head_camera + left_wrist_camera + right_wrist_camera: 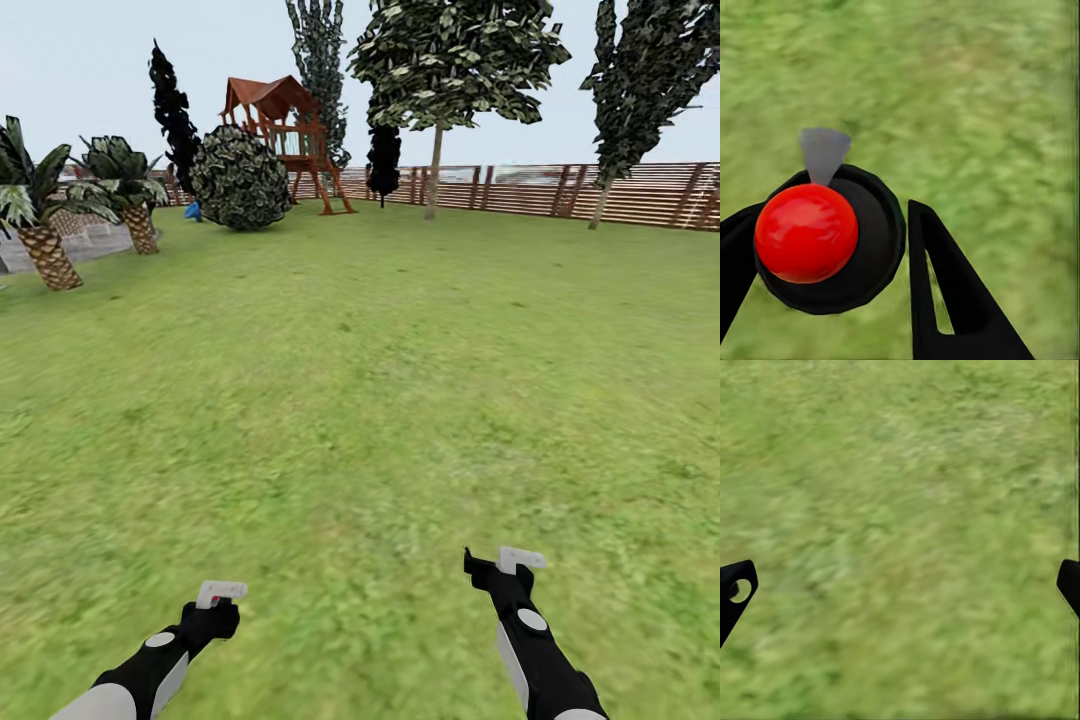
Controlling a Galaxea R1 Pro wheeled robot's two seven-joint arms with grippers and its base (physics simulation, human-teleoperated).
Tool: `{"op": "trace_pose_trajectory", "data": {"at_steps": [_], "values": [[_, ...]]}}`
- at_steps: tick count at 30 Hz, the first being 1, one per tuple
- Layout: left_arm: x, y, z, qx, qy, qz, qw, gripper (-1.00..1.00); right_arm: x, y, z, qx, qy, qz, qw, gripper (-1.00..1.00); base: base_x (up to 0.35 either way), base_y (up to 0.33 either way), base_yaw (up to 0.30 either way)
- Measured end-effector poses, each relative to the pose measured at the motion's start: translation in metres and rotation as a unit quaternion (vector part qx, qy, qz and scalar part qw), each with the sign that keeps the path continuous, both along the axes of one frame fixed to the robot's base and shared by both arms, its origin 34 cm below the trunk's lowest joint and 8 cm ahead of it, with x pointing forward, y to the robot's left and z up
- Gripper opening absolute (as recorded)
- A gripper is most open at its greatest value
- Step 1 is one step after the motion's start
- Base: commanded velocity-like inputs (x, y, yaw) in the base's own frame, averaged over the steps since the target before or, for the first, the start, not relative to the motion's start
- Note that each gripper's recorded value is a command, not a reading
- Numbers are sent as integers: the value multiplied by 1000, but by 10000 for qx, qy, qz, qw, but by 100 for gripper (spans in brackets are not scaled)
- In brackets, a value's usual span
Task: In the garden, pick up the pesticide atomizer on the floor and spray pesticide onto both trees until each tree trunk is fully covered.
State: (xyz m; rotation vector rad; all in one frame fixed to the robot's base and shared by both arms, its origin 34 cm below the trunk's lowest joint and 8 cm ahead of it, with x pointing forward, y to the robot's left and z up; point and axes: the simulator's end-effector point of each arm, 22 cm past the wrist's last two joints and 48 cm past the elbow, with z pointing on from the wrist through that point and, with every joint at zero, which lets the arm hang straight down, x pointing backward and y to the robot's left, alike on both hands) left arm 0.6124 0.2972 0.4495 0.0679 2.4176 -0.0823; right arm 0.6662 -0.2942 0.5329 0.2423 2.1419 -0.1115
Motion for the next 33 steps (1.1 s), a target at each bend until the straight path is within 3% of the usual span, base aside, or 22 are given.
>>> {"op": "trace_pose_trajectory", "data": {"at_steps": [9, 13, 15, 18, 25, 28, 33], "values": [[0, 4, 1, 21, -11, 20, 10000, -100, -2, 1, -3, 12, 28, 9, 10000, 100, 163, 0, -205], [9, 19, 7, 8, -127, 430, 9990, -100, -13, 11, -19, 95, 237, 74, 9996, 100, 336, 0, -8], [31, 42, 27, 227, -428, 668, 9966, -100, -15, 17, -22, 135, 269, 103, 9995, 100, 339, 0, -1], [58, 53, 55, 373, -830, 762, 9929, -100, -19, 20, -26, 129, 297, 149, 9994, 100, 340, 0, 0], [59, 56, 56, 330, -863, 965, 9910, -100, -78, 57, -64, 199, -197, 395, 9988, 100, 340, 0, 0], [54, 55, 51, 322, -790, 949, 9918, -100, -109, 64, -80, 203, -65, 485, 9986, 100, 340, 0, 0], [43, 52, 40, 302, -645, 928, 9931, -100, -136, 61, -97, 212, 226, 514, 9982, 100, 340, -8, 0]]}}
